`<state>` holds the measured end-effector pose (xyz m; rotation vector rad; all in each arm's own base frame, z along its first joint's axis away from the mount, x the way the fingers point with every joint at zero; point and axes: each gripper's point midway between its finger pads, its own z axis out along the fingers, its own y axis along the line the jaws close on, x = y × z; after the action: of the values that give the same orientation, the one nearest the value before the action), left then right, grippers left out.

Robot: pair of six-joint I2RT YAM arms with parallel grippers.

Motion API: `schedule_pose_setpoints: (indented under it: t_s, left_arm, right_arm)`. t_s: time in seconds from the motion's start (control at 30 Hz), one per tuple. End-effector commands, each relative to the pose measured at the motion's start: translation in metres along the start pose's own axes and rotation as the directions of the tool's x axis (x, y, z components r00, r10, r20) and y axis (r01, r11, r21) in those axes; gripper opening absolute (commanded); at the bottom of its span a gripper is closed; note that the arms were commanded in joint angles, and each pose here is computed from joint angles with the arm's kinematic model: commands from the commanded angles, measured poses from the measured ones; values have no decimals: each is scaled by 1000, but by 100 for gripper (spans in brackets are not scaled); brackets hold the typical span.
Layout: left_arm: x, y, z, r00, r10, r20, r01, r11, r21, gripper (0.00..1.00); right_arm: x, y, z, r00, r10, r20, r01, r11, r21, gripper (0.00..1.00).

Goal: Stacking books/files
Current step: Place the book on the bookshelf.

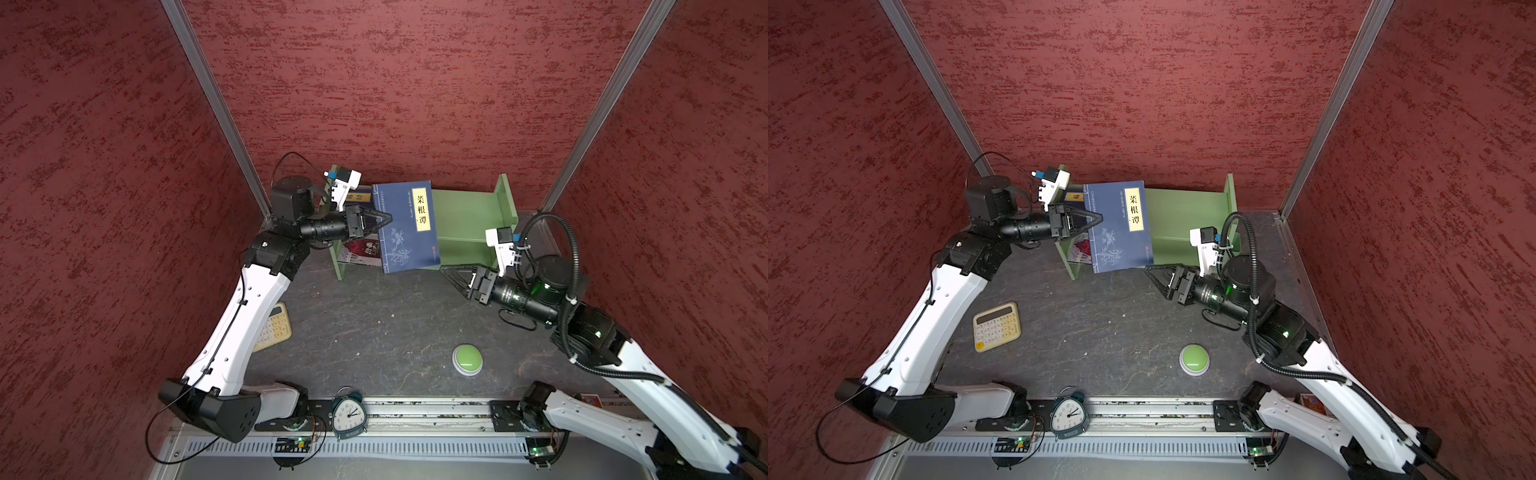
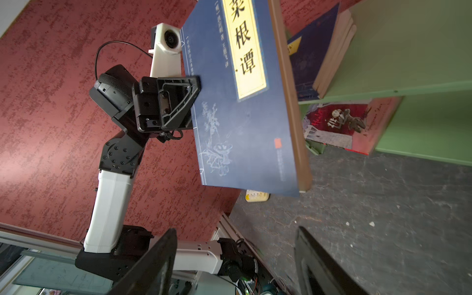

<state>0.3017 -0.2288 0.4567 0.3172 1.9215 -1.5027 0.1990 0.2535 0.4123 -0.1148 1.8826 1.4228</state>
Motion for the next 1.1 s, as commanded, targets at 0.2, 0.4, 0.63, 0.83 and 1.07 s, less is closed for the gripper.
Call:
schedule_pose_setpoints:
  t_s: [0.2, 0.4, 0.63, 0.83, 1.07]
  left_arm:
    - [-83, 6, -22, 957, 13, 291, -3, 999, -32, 0]
    - [-92, 18, -27, 941, -35, 336, 46, 999, -23, 0]
    - [-96, 30, -36, 924, -137, 358, 135, 990, 32, 0]
    - [-90, 36, -38, 918, -185, 352, 178, 983, 51, 0]
    - [-88, 34, -39, 907, -236, 348, 222, 972, 80, 0]
  right_arm:
    - [-30, 27, 50, 994, 69, 90, -48, 974, -221, 74]
    - [-41, 25, 83, 988, 102, 113, -69, 962, -263, 75]
    - [-58, 22, 112, 980, 127, 156, -77, 953, -294, 75]
    - [-74, 12, 121, 960, 179, 217, -104, 943, -316, 75]
    - [-86, 2, 141, 952, 215, 218, -131, 930, -345, 73]
